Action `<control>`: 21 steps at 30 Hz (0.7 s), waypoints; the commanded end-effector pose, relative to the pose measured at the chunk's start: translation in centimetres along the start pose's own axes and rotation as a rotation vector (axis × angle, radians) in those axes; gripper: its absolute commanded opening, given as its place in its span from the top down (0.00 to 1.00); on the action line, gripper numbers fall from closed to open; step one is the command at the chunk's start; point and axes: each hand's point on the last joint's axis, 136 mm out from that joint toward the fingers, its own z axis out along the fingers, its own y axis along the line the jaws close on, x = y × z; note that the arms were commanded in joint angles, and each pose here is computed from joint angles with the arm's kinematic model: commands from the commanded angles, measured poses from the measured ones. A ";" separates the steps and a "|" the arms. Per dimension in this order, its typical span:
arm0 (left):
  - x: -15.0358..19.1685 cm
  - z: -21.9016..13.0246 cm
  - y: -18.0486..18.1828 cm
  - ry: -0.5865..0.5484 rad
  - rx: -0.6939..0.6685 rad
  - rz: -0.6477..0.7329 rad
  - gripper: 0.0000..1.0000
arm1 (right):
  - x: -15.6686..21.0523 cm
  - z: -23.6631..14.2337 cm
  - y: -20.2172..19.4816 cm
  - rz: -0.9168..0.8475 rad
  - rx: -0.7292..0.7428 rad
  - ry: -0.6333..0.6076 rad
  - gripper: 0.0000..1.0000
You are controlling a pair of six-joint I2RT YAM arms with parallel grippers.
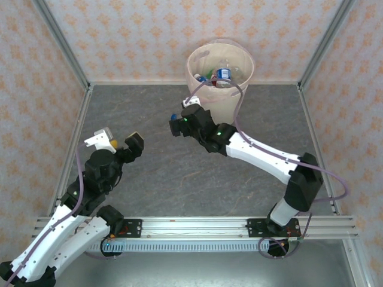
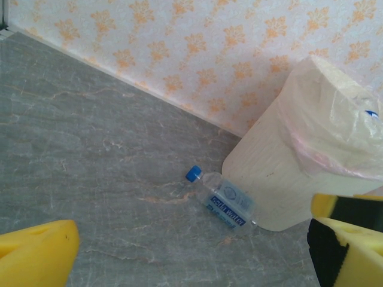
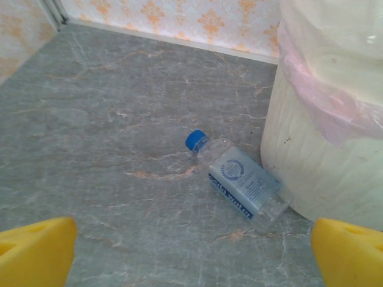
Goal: Put the plastic bottles in the bin
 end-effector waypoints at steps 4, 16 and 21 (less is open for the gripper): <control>1.0 -0.7 1.3 0.009 -0.007 -0.007 0.01 | 0.4 3.4 -0.9 -0.097 0.152 0.024 0.00; 0.8 -2.2 2.1 -0.016 0.014 -0.034 0.01 | 5.6 12.1 -0.9 -0.222 0.228 0.198 0.06; 1.0 -2.1 2.1 -0.010 0.020 -0.035 0.01 | 7.0 14.6 -2.2 -0.230 0.254 0.250 0.09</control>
